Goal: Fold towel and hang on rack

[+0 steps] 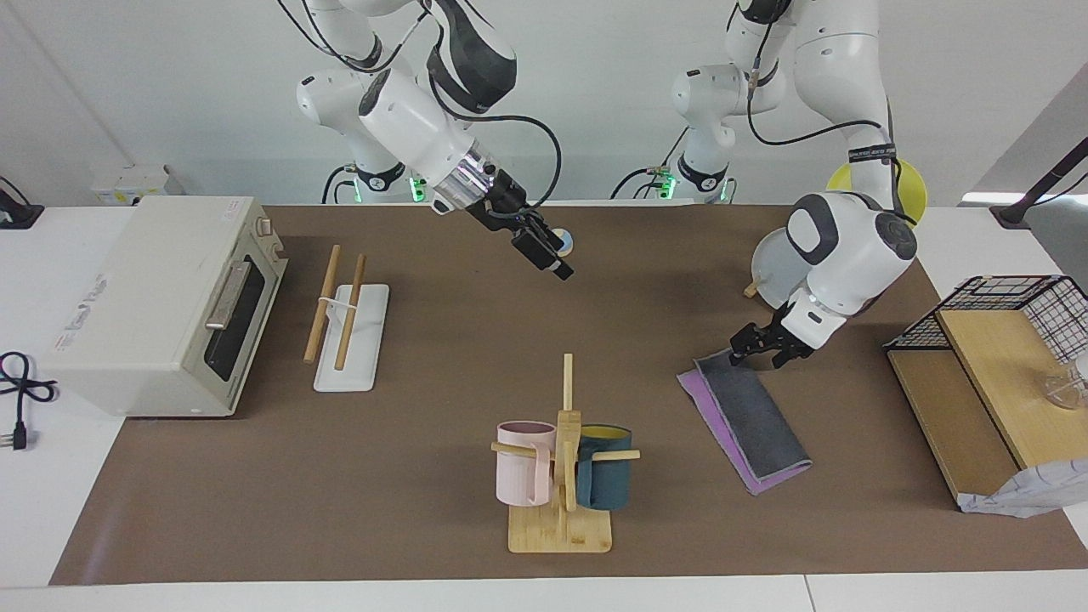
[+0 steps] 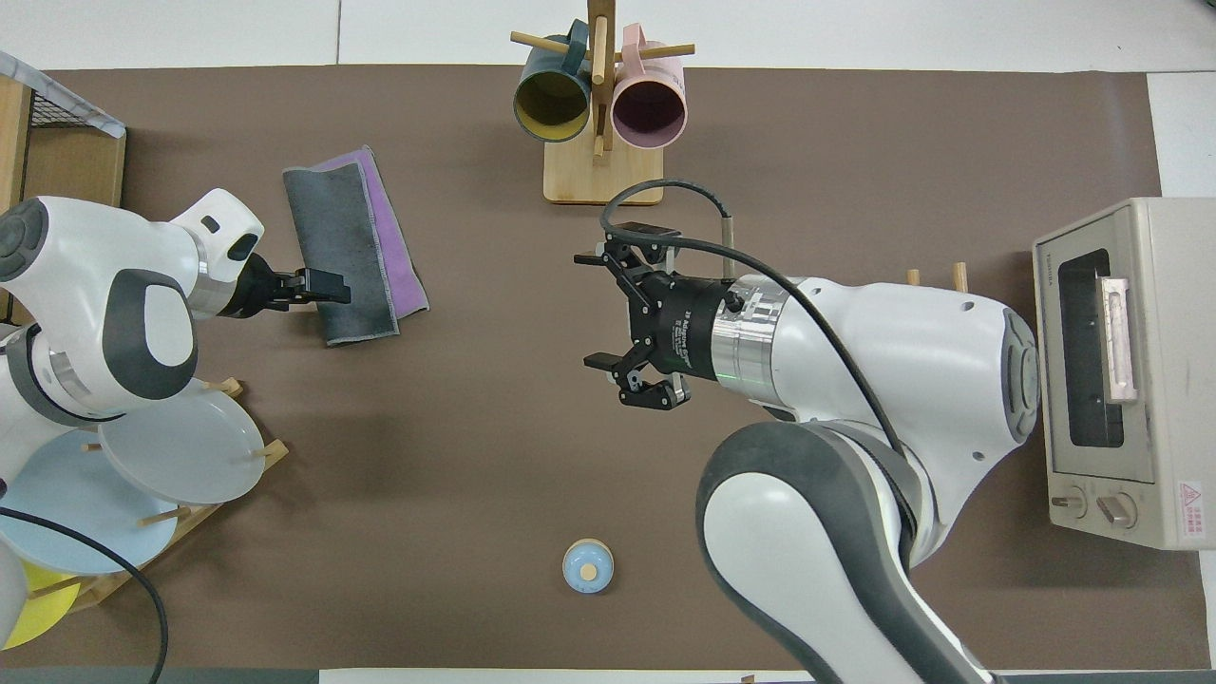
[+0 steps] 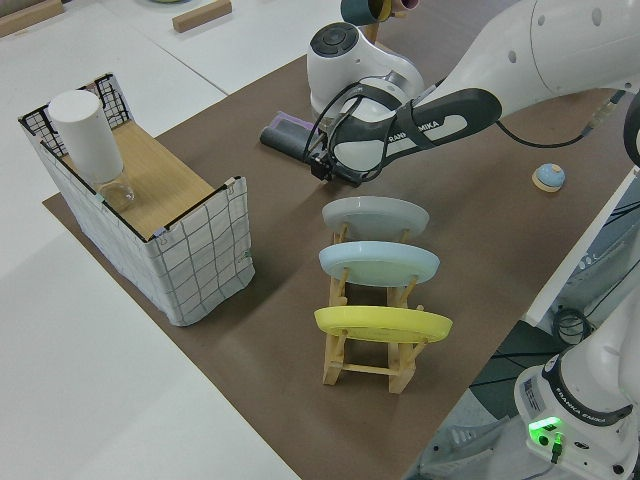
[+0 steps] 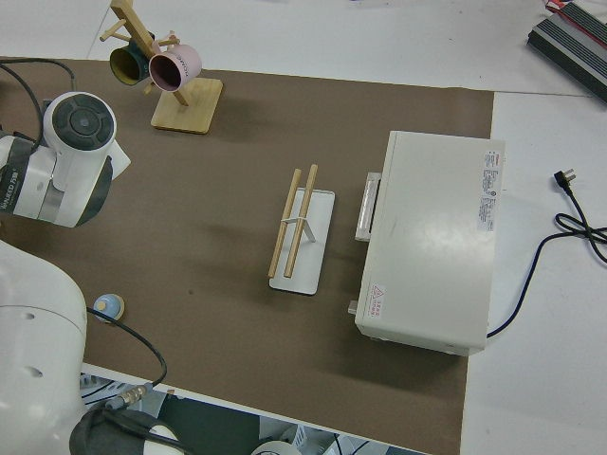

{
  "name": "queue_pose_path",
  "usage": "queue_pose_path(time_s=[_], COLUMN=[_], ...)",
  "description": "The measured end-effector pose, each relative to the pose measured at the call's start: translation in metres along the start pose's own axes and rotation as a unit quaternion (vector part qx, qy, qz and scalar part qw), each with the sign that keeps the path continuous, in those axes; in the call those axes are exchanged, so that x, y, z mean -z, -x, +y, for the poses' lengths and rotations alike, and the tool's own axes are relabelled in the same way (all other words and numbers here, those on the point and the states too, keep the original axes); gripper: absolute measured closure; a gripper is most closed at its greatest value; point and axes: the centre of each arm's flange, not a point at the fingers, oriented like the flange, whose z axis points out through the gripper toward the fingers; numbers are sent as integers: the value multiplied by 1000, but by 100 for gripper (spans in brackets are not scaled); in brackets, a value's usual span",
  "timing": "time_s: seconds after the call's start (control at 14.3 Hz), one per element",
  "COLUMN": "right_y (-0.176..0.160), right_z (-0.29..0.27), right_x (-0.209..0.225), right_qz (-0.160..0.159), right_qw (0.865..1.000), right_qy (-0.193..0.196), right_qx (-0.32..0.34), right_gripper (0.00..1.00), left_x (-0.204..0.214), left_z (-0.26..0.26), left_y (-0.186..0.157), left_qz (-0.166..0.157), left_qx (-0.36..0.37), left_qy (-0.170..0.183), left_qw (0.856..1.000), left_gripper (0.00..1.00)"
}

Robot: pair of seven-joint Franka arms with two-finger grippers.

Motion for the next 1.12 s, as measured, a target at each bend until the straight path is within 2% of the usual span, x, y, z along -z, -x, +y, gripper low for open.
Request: queue_pose_path(time_s=[0.21, 0.35, 0.42, 0.63, 0.7, 0.91, 1.12], right_y=[-1, 1, 2, 1, 1, 1, 1], right_z=[7, 9, 11, 14, 14, 14, 14], right_x=[-14, -20, -24, -29, -29, -29, -29], right_qz=[5, 0, 0, 2, 2, 2, 2], right_qw=[1000, 1000, 1000, 1000, 1000, 1000, 1000], right_qy=[0, -5, -7, -6, -6, -6, -7], right_qx=[-5, -17, -19, -21, -21, -21, -28], right_gripper=[0, 0, 0, 0, 0, 0, 0], left_x=[-4, -3, -3, -4, -5, -5, 9], left_z=[-4, -6, -6, -7, -7, -8, -1], left_y=[-6, -8, -8, -8, -8, -8, -15], left_qz=[12, 17, 19, 18, 17, 16, 0], left_qx=[8, 9, 9, 10, 11, 17, 74], left_qy=[4, 3, 3, 3, 4, 6, 19], left_qw=[1000, 1000, 1000, 1000, 1000, 1000, 997], left_gripper=[18, 39, 55, 93, 98, 98, 98])
